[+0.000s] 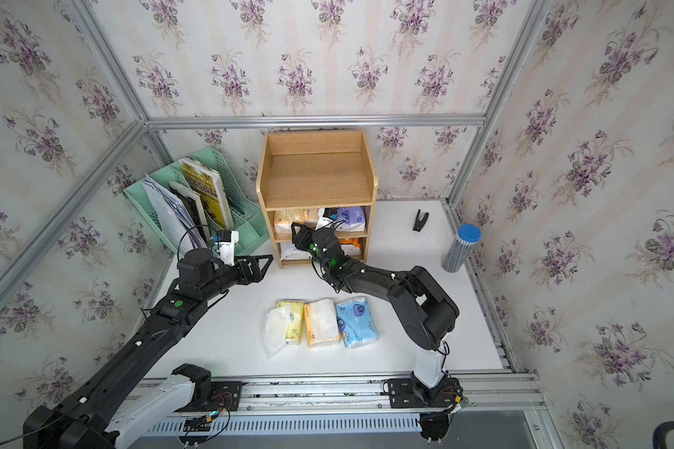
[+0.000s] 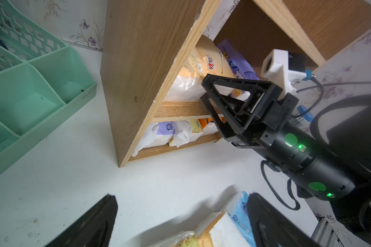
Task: Remove the tissue boxes from the shelf
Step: Pick up a box of tissues from the shelf, then place the box of tissues at the center of the board, then adjust the box of tissues at the center of the board, then pick up a box of tissues from the shelf.
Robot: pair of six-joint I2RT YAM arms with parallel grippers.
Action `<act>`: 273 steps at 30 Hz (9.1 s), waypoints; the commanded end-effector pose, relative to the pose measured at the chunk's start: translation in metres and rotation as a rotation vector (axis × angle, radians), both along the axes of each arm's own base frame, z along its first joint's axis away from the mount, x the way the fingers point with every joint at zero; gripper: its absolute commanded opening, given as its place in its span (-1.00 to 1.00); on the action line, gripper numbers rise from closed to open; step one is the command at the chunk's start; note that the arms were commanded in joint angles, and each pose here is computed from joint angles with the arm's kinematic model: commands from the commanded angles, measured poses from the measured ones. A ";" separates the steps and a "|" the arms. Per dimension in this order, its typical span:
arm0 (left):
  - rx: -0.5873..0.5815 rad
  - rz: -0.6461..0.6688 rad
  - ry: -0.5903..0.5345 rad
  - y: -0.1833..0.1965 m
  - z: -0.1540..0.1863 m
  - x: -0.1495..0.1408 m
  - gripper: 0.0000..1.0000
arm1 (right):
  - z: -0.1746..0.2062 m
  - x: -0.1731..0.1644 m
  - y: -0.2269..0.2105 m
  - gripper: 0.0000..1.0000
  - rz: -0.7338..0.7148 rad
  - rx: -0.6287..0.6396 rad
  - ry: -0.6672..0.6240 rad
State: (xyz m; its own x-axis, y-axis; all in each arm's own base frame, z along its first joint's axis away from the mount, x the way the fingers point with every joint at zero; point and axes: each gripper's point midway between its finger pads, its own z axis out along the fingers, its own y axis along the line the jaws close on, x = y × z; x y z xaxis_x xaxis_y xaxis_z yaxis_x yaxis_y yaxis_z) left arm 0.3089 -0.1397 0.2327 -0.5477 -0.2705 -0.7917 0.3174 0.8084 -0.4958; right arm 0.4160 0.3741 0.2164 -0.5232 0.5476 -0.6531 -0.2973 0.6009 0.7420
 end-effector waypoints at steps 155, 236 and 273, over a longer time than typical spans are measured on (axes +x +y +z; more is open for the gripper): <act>0.068 0.101 0.148 0.022 -0.048 -0.070 0.98 | -0.124 -0.151 -0.001 0.02 0.263 -0.570 0.220; 0.048 -0.053 0.108 -0.017 -0.035 -0.037 0.98 | -0.017 -0.035 -0.053 -0.84 -0.060 -0.025 0.151; 0.040 -0.075 0.127 -0.023 -0.029 -0.037 0.98 | 0.012 -0.031 -0.068 0.56 0.066 -0.048 0.022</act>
State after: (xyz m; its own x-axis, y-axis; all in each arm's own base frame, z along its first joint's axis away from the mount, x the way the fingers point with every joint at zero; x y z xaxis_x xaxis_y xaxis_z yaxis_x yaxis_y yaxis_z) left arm 0.2716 -0.1631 0.2024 -0.6691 -0.1994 -0.7159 0.3064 0.8037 -0.5101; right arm 0.3801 0.3040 0.2285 -0.5834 0.5005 -0.6396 -0.3085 0.5920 0.7446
